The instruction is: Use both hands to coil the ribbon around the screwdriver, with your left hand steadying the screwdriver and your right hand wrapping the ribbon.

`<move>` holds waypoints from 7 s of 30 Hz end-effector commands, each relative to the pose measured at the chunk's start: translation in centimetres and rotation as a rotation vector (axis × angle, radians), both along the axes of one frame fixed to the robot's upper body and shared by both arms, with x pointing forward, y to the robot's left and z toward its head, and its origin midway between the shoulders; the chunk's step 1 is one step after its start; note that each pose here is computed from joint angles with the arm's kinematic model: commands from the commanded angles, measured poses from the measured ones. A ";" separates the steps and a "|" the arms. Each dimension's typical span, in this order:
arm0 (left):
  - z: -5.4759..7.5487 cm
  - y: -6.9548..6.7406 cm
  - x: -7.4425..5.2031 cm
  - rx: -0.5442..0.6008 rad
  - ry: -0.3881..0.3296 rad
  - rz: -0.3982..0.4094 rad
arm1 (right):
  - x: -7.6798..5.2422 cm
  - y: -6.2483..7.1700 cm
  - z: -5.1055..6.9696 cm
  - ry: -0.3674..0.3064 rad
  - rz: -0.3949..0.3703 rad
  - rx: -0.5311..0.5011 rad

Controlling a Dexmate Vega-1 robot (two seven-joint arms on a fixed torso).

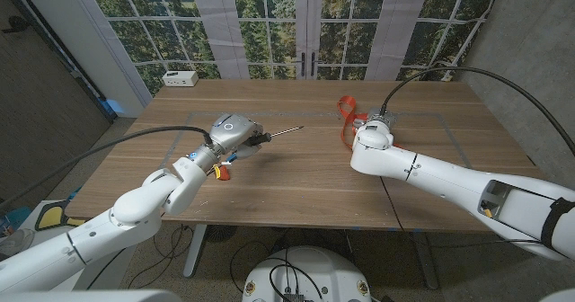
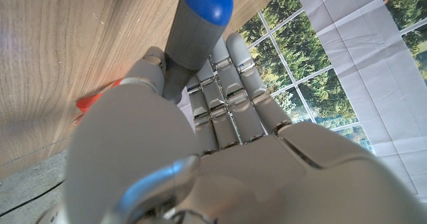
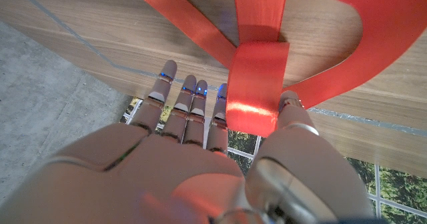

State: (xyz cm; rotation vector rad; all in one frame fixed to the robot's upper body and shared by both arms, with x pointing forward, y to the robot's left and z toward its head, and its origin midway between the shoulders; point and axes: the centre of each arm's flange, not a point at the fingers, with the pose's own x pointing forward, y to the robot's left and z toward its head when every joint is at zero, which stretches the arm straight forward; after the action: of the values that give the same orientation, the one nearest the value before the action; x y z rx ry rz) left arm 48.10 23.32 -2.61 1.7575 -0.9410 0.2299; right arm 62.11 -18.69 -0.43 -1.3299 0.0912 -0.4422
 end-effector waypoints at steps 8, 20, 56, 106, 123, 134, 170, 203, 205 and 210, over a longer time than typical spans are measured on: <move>0.0 0.2 0.0 0.006 0.007 0.011 | 0.2 0.7 0.1 -0.067 0.025 -0.015; 0.1 0.1 0.5 0.012 0.015 0.009 | -0.4 0.7 0.7 -0.156 0.010 -0.003; 1.1 -0.7 1.8 -0.003 -0.005 0.000 | -5.6 0.5 5.4 -0.473 0.163 0.194; 4.1 -2.8 3.5 0.045 0.050 -0.027 | -14.2 7.9 12.4 -0.741 0.400 0.013; 4.5 -3.0 4.4 0.045 0.045 -0.044 | -16.8 10.8 13.5 -0.780 0.477 -0.070; 5.7 -3.1 5.8 0.032 0.068 -0.054 | -17.7 11.3 13.7 -0.795 0.495 -0.084; 10.0 -4.4 9.9 -0.153 0.094 -0.146 | -23.4 9.7 10.7 -0.814 0.480 -0.112; 9.0 -3.4 6.8 -0.170 0.071 -0.157 | -17.5 5.1 11.8 -0.688 0.254 -0.008; 9.0 -3.4 6.8 -0.172 0.075 -0.169 | -16.7 5.2 12.2 -0.668 0.271 0.006; 9.0 -3.7 6.8 -0.163 0.093 -0.196 | -15.7 7.0 13.0 -0.642 0.310 -0.025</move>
State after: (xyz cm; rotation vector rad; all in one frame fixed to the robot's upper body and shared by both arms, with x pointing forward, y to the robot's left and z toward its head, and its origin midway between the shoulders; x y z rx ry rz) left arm 55.43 19.67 6.52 1.5169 -0.9724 0.1307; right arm 44.18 -12.93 11.46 -1.1237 -0.6769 -0.6283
